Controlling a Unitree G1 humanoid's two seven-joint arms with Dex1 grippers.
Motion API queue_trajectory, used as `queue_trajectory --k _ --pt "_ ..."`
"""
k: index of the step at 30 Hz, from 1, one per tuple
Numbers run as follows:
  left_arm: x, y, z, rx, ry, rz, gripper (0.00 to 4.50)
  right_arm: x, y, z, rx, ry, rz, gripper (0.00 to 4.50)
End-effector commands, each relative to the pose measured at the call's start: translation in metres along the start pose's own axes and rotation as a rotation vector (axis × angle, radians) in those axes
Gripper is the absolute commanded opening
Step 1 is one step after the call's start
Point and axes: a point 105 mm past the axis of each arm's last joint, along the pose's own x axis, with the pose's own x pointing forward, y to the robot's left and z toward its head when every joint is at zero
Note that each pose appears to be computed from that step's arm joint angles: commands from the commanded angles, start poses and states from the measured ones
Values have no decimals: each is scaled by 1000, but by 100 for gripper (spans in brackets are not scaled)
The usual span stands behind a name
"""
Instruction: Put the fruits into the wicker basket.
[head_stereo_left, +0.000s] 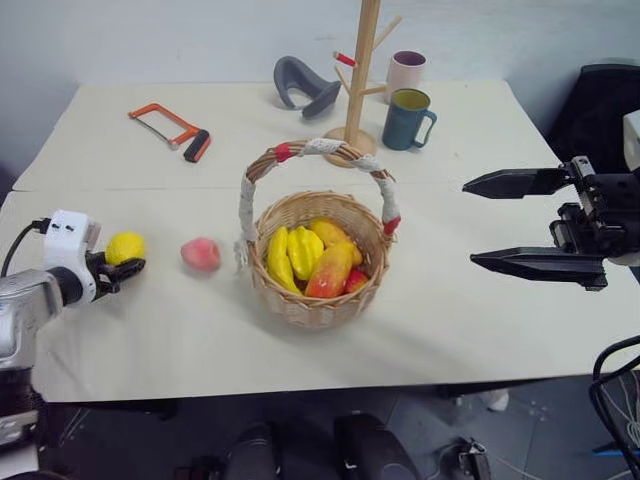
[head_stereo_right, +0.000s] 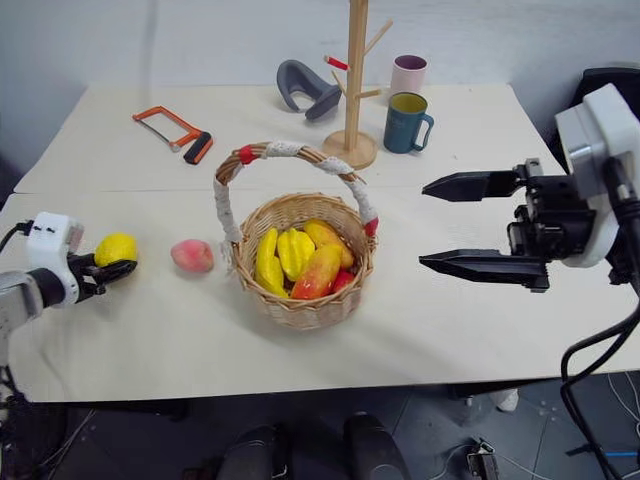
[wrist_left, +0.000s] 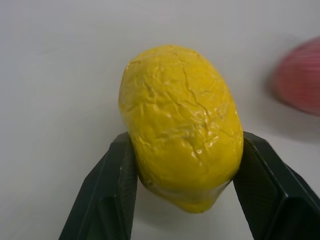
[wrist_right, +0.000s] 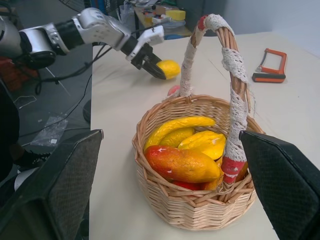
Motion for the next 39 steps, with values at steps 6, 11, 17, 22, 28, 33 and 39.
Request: queue_trajectory --k 6,11,17,22,28,33,39 --pt "-64 -135 75 294 -209 -817 231 -13 8 -1 32 -27 -99 450" --pt "-15 -165 86 372 -154 -826 231 -12 16 -7 50 -35 -154 450" --pt "42 -193 110 305 -227 -696 231 -16 25 -7 57 -48 -214 450" --pt "38 -202 104 296 -230 -720 385 -17 29 -8 61 -44 -233 450" --pt "-17 -182 85 326 -243 -926 445 -10 28 -4 57 -40 -233 450" --pt "-43 -143 62 322 -180 -903 445 -4 25 -4 57 -33 -214 450" --pt "-6 -46 39 230 -119 -405 445 3 19 0 39 -36 -202 450"
